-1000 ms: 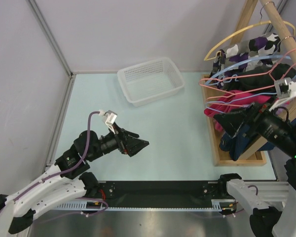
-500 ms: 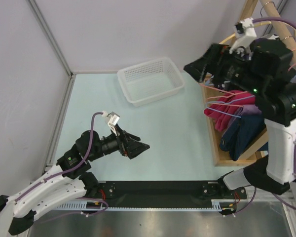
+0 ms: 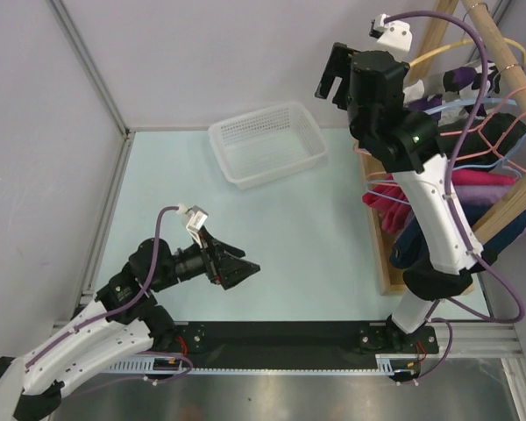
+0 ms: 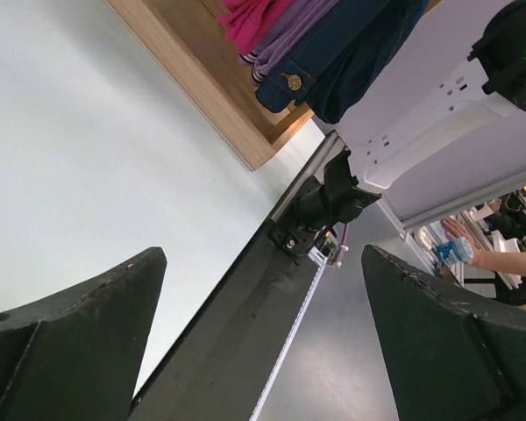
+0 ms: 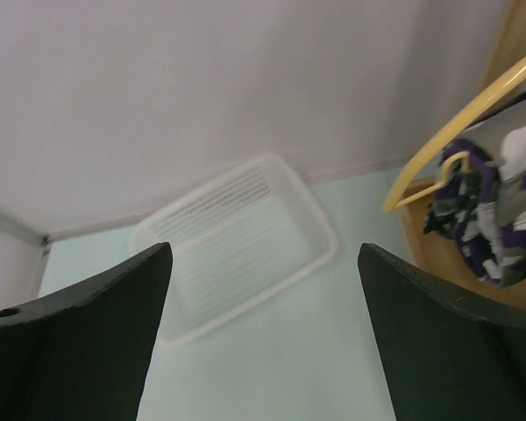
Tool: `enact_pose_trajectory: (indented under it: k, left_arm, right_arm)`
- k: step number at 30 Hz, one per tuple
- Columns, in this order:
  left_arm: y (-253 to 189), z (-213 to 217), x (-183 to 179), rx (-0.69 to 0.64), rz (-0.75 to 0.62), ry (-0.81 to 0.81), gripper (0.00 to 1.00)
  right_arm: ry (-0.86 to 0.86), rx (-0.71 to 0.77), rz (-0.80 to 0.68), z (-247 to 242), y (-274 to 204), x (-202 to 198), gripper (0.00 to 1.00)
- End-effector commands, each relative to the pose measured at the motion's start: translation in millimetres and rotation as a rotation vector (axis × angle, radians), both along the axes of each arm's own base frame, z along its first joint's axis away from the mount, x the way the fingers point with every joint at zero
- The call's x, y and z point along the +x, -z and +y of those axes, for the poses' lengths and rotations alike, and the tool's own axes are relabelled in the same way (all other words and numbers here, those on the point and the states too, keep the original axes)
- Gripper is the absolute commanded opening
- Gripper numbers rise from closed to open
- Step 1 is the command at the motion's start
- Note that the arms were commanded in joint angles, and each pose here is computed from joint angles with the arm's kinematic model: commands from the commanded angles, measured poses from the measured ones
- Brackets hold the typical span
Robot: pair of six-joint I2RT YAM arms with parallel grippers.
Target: Remove the trousers from the hanger
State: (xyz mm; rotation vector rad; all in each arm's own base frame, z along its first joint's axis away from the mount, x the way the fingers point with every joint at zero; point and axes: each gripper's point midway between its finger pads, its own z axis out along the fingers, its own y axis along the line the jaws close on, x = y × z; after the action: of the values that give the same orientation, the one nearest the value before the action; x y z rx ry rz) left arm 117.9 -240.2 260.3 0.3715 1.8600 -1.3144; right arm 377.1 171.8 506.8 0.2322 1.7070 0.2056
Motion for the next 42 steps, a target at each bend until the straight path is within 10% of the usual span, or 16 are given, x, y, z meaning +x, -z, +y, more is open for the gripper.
enact_pose_trajectory:
  k: [1,11,42]
  left_arm:
    - [2.0,3.7,-3.5,-0.001,-0.008,0.010,1.00]
    - [6.7,8.4,-7.9,0.014,-0.002,0.014,1.00]
    - [29.3,-1.4,-10.3,0.036,0.080,0.053,1.00]
  right_arm:
    - [0.368,0.025,-0.182,-48.4,-40.9,18.2,0.92]
    - [0.617,-0.084,-0.184,-88.7,-30.2,48.5,0.91]
    - [0.569,0.204,-0.089,-154.6,39.4,130.8,0.72]
